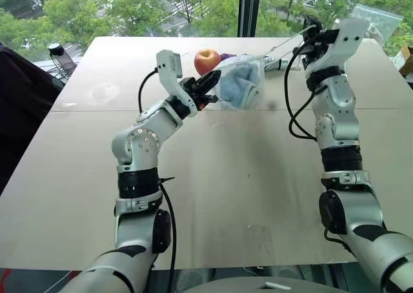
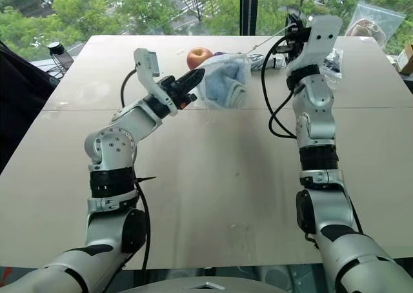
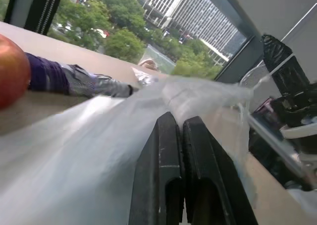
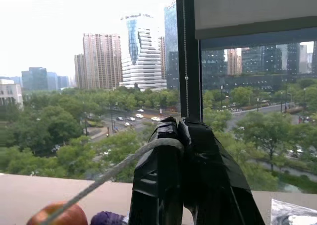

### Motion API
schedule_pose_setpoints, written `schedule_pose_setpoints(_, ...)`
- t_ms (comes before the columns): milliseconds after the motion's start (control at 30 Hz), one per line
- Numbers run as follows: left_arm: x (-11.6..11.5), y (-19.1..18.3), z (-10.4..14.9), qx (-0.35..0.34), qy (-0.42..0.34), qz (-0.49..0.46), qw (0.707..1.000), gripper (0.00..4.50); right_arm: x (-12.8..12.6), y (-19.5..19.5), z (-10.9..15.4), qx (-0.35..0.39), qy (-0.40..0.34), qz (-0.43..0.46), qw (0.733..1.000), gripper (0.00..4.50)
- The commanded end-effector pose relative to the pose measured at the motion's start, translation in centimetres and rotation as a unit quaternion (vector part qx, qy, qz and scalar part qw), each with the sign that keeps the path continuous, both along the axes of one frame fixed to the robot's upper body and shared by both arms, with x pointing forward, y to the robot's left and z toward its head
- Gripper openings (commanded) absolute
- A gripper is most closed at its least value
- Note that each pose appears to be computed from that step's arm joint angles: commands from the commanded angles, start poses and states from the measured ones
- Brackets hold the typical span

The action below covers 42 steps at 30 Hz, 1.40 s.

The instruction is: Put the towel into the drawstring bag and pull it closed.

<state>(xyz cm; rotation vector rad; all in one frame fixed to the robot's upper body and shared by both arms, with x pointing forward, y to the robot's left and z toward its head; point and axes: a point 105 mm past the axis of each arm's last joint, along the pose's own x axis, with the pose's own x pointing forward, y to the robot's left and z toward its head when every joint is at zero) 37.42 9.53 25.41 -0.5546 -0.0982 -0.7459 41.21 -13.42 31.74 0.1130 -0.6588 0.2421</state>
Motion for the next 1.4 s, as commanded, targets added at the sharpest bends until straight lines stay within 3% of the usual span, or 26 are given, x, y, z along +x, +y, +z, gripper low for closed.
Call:
schedule_pose_setpoints(33, -0.6, 1.1, 2.7, 0.004, -0.056, 0.017, 0.998, 0.0, -1.0, -0.7, 2.3, 0.007, -0.036, -0.003, 0.999, 0.06)
schedule_pose_setpoints(167, -0.6, 0.8, 1.6, 0.077, -0.089, 0.015, 0.993, 0.0, -0.7, -0.2, 1.6, 0.0, -0.02, 0.005, 1.0, 0.06)
schedule_pose_setpoints(267, -1.0, 0.1, 0.6, 0.12, -0.104, -0.002, 0.987, 0.94, -0.5, 0.0, 1.0, -0.002, -0.006, 0.004, 1.0, 0.0)
schedule_pose_setpoints(433, -0.1, 0.8, -2.8, 0.2, -0.094, 0.028, 0.975, 3.1, -0.7, 1.1, 0.6, -0.007, -0.001, 0.014, 1.0, 0.0)
schedule_pose_setpoints(633, -1.1, 2.3, -3.6, 0.171, -0.096, 0.015, 0.981, 3.1, -1.0, 2.3, 0.8, -0.007, -0.001, 0.028, 1.0, 0.0)
schedule_pose_setpoints(700, -1.9, 1.8, -5.1, 0.199, -0.087, -0.016, 0.976, 3.1, -1.0, 2.4, 0.8, -0.008, -0.001, 0.03, 1.0, 0.0)
schedule_pose_setpoints(833, -3.6, -0.1, -10.8, 0.299, -0.05, -0.091, 0.949, 3.1, -0.9, 2.7, 0.8, -0.006, 0.001, 0.035, 0.999, 0.0)
schedule_pose_setpoints(933, -3.9, -1.0, -13.1, 0.317, -0.035, -0.115, 0.941, 3.1, -0.8, 2.9, 0.9, -0.004, 0.002, 0.037, 0.999, 0.0)
schedule_pose_setpoints(1200, 0.3, -2.5, -13.5, 0.278, -0.036, -0.038, 0.959, 3.1, -0.8, 3.2, 0.6, -0.004, 0.005, 0.04, 0.999, 0.0)
schedule_pose_setpoints(1400, 1.4, -4.1, -14.2, 0.315, -0.063, -0.037, 0.946, 3.1, -0.8, 3.2, 0.5, -0.004, 0.006, 0.038, 0.999, 0.0)
